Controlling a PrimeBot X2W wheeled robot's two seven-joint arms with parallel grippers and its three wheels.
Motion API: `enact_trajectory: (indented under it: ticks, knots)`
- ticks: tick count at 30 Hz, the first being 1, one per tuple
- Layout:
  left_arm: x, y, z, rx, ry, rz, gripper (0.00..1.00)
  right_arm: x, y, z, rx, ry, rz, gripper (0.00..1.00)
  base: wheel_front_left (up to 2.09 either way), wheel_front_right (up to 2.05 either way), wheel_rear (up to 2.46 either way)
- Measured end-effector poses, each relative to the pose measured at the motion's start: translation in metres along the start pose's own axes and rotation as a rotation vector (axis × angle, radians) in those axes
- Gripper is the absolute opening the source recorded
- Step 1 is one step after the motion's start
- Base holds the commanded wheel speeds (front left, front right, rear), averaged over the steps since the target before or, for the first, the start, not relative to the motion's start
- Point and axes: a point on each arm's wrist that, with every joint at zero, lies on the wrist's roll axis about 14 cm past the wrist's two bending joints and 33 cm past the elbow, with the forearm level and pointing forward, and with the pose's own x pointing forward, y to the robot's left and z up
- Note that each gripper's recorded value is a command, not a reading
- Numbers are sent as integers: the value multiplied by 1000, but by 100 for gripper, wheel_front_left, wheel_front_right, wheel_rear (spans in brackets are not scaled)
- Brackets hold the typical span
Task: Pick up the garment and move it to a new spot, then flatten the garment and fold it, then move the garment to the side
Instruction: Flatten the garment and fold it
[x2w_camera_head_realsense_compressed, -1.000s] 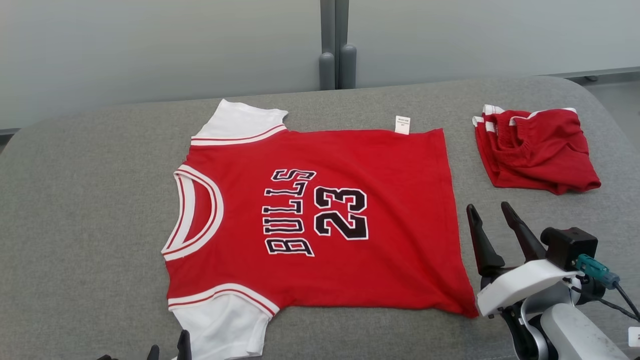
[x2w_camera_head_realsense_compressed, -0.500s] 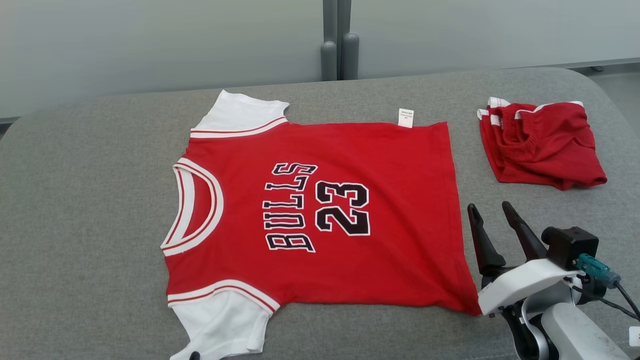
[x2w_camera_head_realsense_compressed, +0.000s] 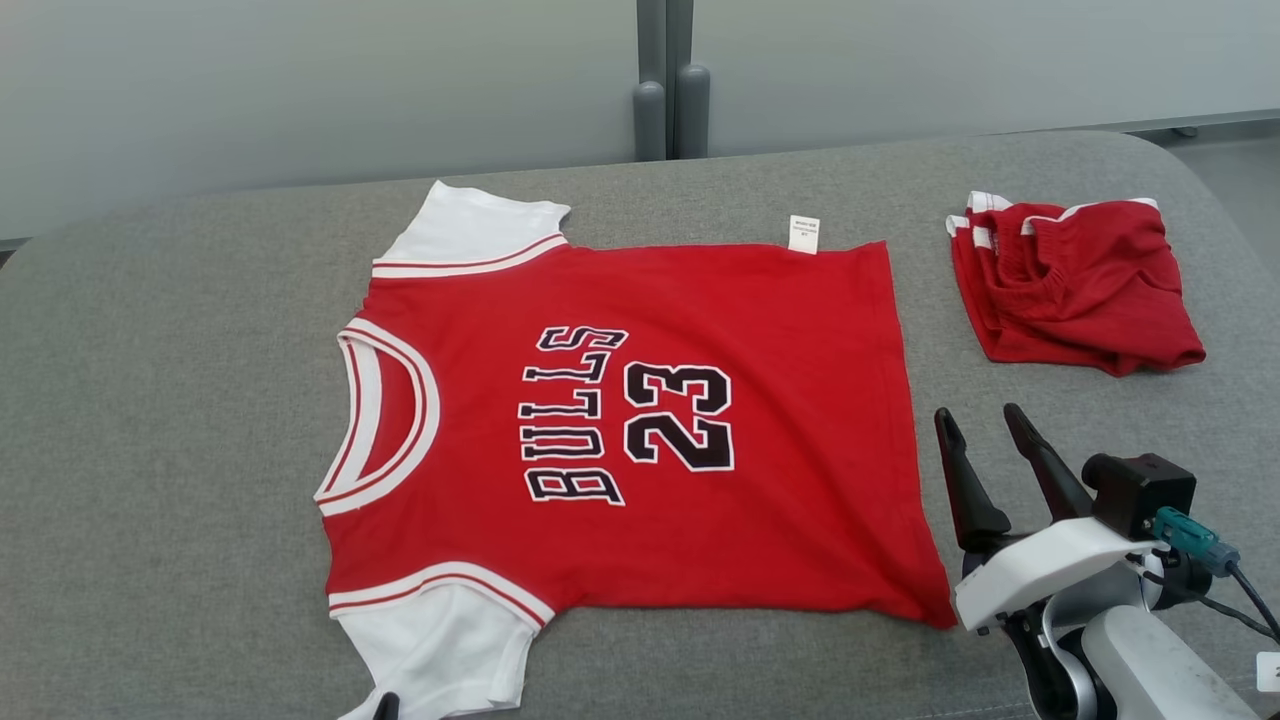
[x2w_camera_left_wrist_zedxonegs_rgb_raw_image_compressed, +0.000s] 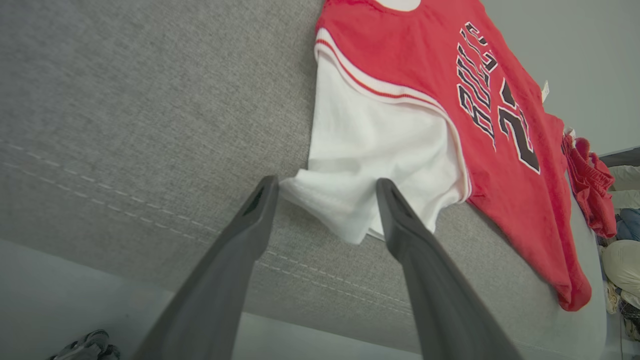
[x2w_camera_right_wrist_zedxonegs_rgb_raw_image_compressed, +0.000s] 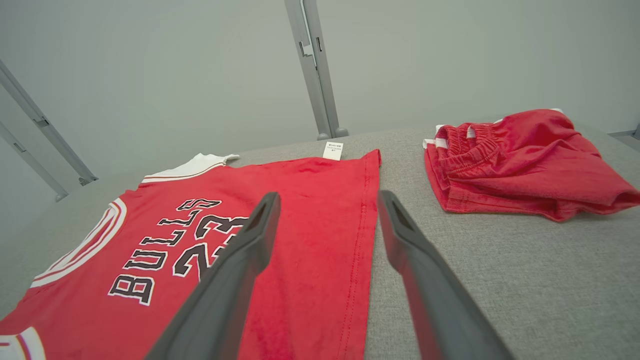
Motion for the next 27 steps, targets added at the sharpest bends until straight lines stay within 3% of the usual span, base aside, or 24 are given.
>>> enact_trajectory:
  ticks: [8,9,10,13,14,21,27]
  knots:
    - [1,4,-6,5,19,7,100,-2,-2,1,-2,-4,-8,100,0,0,0]
    - [0,4,-7,5,20,8,91,-2,-2,1,-2,-4,-8,100,0,0,0]
    - [0,5,-7,5,22,8,41,-2,-3,1,-3,-4,-9,100,0,0,0]
    - [1,2,-6,6,10,-6,6,-2,-2,2,-3,-5,-9,100,0,0,0]
    - [1,0,-4,7,3,-16,0,-2,-2,2,-3,-5,-8,100,0,0,0]
    - [2,-9,0,9,-20,-50,0,-5,0,-7,0,36,-1,100,0,0,0]
    - [3,-36,25,8,-115,-144,0,-28,-6,-48,81,182,-32,100,0,0,0]
